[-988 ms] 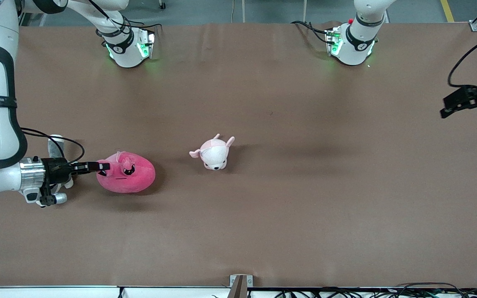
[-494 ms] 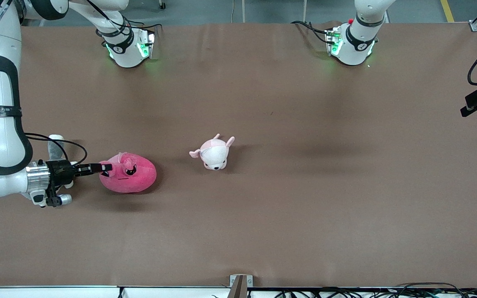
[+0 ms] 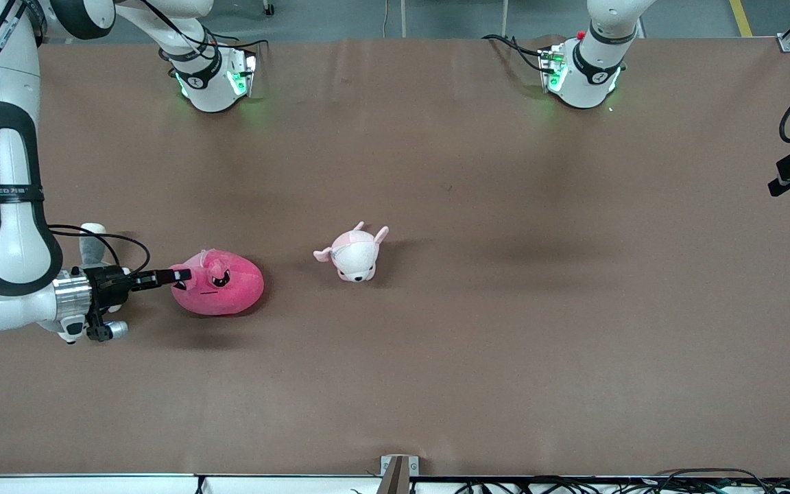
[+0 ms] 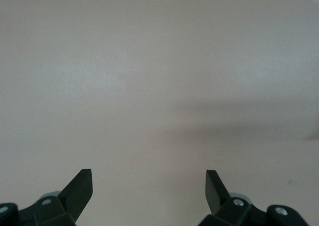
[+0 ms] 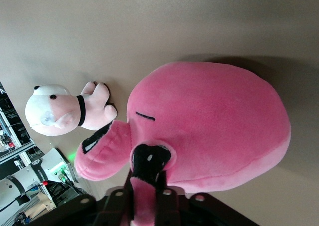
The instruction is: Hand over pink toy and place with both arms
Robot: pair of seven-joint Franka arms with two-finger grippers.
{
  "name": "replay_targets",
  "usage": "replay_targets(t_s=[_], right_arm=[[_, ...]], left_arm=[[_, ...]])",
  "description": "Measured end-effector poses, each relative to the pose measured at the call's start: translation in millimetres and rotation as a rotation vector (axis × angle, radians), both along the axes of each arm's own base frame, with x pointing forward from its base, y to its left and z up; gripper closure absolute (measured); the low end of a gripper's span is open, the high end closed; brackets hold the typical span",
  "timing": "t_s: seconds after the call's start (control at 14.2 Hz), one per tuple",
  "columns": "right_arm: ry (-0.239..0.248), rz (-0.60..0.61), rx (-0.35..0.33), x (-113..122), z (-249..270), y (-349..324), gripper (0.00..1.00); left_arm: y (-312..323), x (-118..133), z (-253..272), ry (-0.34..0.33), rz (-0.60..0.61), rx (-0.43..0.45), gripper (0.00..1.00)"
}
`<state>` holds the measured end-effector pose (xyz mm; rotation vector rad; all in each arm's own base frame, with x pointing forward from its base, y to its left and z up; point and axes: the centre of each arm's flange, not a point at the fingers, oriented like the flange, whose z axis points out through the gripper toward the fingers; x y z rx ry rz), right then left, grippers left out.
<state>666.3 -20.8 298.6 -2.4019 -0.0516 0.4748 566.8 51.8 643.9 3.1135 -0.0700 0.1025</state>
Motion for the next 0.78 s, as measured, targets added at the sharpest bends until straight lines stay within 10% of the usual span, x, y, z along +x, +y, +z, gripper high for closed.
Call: replay_targets(t_s=[0.49, 0.78], right_arm=[[-0.131, -0.011, -0.113, 5.8, 97.6, -30.8, 0.04], [-0.236, 0.062, -0.336, -15.3, 185.0, -44.1, 0.0]], left_arm=[[-0.5, 1.8, 0.2, -0.002, -0.003, -0.004, 0.0], [-3.3, 2.5, -0.1, -0.002, -0.009, -0.004, 0.0]])
